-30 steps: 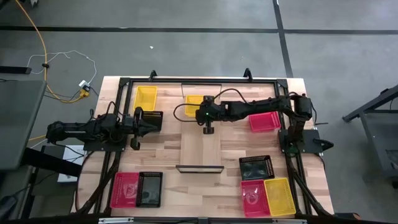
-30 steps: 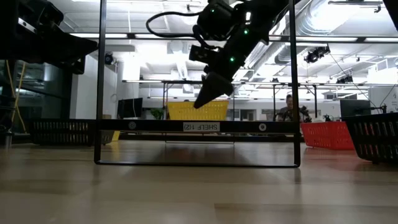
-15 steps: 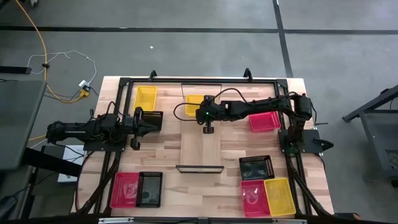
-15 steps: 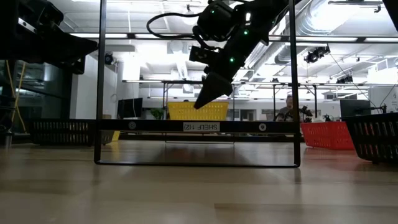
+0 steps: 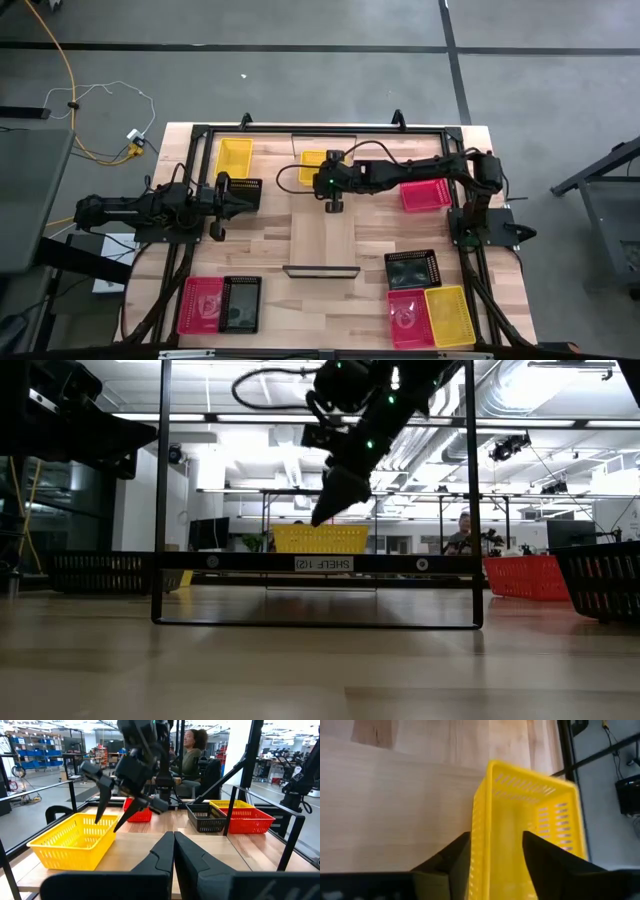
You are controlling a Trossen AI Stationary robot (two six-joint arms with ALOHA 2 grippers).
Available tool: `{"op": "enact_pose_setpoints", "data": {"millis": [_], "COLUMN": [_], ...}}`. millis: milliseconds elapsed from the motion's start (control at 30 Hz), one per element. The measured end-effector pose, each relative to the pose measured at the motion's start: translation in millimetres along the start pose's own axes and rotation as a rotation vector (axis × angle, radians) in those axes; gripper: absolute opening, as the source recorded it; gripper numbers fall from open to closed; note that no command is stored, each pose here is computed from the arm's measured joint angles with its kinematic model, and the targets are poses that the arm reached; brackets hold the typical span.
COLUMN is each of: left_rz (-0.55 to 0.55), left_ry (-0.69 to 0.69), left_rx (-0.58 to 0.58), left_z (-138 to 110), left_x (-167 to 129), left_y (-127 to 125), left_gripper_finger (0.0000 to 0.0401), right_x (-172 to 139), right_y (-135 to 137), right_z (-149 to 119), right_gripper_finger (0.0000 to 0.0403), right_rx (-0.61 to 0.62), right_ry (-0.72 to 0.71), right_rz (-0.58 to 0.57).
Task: Stack baskets on shelf by color
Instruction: Put the top right yellow bin on the shelf
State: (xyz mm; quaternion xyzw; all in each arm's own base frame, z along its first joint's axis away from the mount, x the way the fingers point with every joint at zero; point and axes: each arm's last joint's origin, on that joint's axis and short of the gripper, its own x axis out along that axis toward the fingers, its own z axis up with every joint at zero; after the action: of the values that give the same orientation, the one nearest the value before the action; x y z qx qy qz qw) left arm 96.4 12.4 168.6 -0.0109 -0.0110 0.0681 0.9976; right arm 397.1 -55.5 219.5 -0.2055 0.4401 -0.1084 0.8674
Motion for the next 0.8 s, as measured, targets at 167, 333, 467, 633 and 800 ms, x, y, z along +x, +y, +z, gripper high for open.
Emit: {"op": "enact_pose_setpoints", "data": {"millis": [167, 333, 467, 633, 800], "left_rz": [0.0, -0.001, 0.0, 0.0, 0.0], "left_ry": [0.0, 0.0, 0.0, -0.001, 0.0], "left_rx": [0.0, 0.0, 0.0, 0.0, 0.0], "left_z": [0.0, 0.1, 0.0, 0.1, 0.0], "left_x": [0.0, 0.0, 0.0, 0.0, 0.0], "left_y": [0.0, 0.0, 0.0, 0.0, 0.0], "left_gripper_finger": [0.0, 0.0, 0.0, 0.0, 0.0], "right_x": [-17.2, -36.3, -56.0, -69.1, -55.8], "right_y": [-6.9, -9.9, -7.3, 0.2, 2.5], "right_z": [9.5, -0.3, -21.5, -53.9, -81.7], "right_gripper_finger": [0.0191, 0.0192, 0.0192, 0.0169, 0.0081], "right_rx": [-0.033, 0.022, 0.1, 0.265, 0.442], "right_ry": [0.101, 0.182, 0.173, 0.081, -0.028], "right_rz": [0.023, 0.037, -0.017, -0.203, -0.31]}}
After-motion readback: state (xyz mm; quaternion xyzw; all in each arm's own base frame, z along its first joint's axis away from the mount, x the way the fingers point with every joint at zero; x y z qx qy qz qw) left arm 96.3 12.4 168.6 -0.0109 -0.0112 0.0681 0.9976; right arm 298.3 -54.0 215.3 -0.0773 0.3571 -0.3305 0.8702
